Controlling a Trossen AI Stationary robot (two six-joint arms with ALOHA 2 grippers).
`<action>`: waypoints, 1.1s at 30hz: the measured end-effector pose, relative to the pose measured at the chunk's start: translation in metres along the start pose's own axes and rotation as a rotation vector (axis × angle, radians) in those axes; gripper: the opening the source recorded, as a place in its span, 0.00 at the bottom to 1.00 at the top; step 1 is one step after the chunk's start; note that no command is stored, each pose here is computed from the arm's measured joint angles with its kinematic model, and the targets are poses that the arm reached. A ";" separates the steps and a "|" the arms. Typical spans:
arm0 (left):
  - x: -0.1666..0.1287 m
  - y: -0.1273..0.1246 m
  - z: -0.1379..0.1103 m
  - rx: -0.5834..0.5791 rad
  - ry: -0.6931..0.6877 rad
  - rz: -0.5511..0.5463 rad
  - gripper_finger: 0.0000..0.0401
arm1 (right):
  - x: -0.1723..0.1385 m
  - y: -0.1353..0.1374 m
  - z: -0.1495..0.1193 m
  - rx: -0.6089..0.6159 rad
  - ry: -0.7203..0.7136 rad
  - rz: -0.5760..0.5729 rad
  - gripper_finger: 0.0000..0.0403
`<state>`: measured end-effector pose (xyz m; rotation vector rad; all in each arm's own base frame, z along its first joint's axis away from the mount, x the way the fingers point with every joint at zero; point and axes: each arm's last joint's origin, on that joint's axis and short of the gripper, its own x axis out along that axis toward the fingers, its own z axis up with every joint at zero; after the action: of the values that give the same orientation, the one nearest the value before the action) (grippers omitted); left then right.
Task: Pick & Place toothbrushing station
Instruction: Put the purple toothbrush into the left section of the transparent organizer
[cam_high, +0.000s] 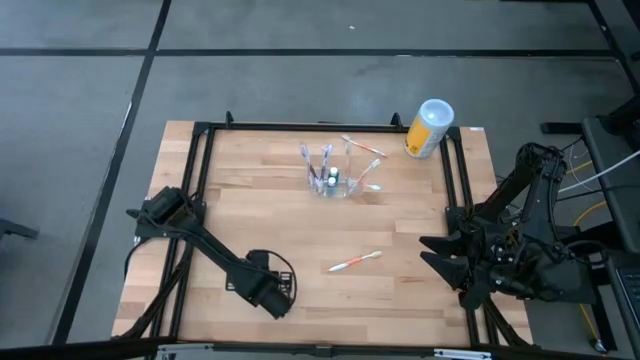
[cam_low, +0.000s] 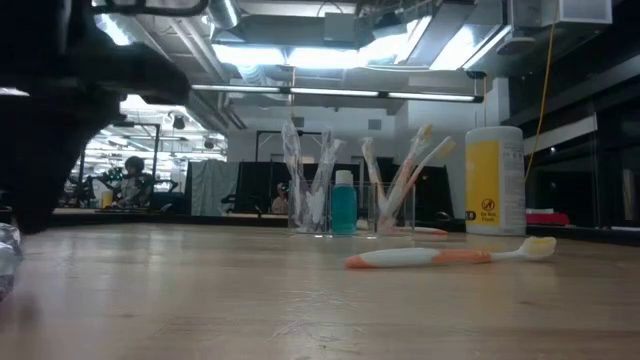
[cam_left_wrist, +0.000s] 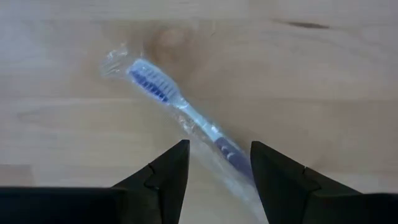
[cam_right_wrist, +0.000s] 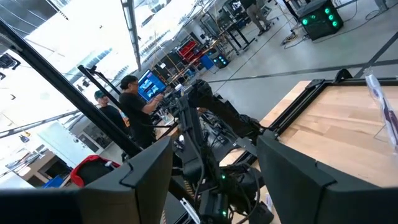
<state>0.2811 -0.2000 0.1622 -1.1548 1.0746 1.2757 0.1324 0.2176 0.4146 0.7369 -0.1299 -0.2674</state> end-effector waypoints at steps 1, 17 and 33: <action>0.002 -0.001 0.000 0.000 -0.005 0.003 0.42 | 0.000 0.000 0.000 0.000 0.000 0.000 0.58; 0.023 -0.013 0.002 0.044 -0.124 -0.069 0.09 | 0.001 0.001 0.005 0.044 -0.029 -0.027 0.59; -0.053 -0.034 0.070 0.272 -0.677 -0.439 0.00 | 0.013 0.000 0.010 0.021 -0.065 -0.058 0.59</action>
<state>0.3113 -0.1366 0.2250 -0.6230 0.4361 1.0123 0.1426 0.2077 0.4221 0.7535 -0.1730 -0.3454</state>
